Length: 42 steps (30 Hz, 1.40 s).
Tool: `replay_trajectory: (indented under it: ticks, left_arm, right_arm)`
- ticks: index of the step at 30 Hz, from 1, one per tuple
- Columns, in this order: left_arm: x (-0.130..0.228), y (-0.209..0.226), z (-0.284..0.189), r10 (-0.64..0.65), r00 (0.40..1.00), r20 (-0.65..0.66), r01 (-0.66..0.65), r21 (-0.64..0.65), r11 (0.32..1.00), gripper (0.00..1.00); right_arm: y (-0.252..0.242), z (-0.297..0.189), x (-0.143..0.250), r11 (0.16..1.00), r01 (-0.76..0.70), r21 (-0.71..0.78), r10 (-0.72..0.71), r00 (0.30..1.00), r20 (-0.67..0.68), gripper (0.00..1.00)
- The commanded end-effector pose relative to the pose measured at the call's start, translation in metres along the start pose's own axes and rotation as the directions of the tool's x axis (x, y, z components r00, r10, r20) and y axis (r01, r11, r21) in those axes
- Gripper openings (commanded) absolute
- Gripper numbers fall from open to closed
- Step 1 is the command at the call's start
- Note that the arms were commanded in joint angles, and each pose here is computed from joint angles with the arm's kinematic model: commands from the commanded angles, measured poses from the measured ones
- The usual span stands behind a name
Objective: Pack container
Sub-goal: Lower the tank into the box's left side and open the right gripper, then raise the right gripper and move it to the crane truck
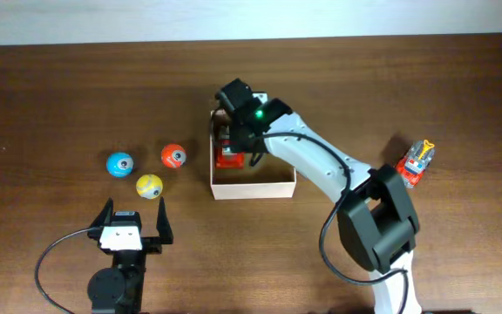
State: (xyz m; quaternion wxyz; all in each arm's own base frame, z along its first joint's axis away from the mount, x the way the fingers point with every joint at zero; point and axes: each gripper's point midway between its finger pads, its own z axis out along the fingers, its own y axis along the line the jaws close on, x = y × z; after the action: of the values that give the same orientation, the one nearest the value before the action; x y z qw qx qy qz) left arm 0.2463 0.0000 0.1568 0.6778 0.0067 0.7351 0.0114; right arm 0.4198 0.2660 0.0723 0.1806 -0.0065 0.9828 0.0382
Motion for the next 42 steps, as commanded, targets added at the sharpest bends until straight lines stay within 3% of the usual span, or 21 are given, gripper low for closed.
replay_trajectory:
  ticks: [1,12,16,18,21,28,34,38,42]
  left_arm:
    - [0.000,0.002,0.000,0.018,1.000,0.004,-0.018,-0.009,1.000,0.99]
    - [0.000,0.002,0.000,0.018,1.000,0.004,-0.018,-0.009,1.000,0.99]
    - [0.000,0.002,0.000,0.018,1.000,0.004,-0.018,-0.009,1.000,0.99]
    - [0.000,0.002,0.000,0.018,1.000,0.004,-0.018,-0.009,1.000,0.99]
    - [0.000,0.002,0.000,0.018,1.000,0.004,-0.018,-0.009,1.000,0.99]
    - [0.000,0.002,0.000,0.018,1.000,0.004,-0.018,-0.009,1.000,0.99]
    - [0.000,0.002,0.000,0.018,1.000,0.004,-0.018,-0.009,1.000,0.99]
    - [0.000,0.002,0.000,0.018,1.000,0.004,-0.018,-0.009,1.000,0.99]
    - [0.000,0.002,0.000,0.018,1.000,0.004,-0.018,-0.009,1.000,0.99]
  right_arm:
    - [-0.010,-0.015,-0.023,0.999,0.035,0.013,-0.036,0.998,0.050,0.55]
    - [-0.005,-0.089,-0.061,0.994,0.106,-0.005,-0.105,0.987,0.120,0.57]
    - [-0.025,-0.137,-0.075,0.994,0.084,0.071,-0.095,0.982,0.164,0.64]
    - [-0.051,-0.173,-0.083,0.990,0.051,0.131,-0.076,0.978,0.195,0.78]
    - [-0.082,-0.203,-0.087,0.985,0.003,0.173,-0.041,0.976,0.212,0.85]
    - [-0.173,-0.248,-0.077,0.953,-0.167,0.253,0.121,0.975,0.187,0.86]
    - [-0.240,-0.303,-0.069,0.930,-0.320,0.182,0.264,0.923,0.279,0.87]
    - [-0.282,-0.337,-0.047,0.883,-0.427,0.196,0.347,0.874,0.339,0.86]
    - [-0.320,-0.339,-0.010,0.808,-0.536,0.246,0.457,0.833,0.313,0.86]
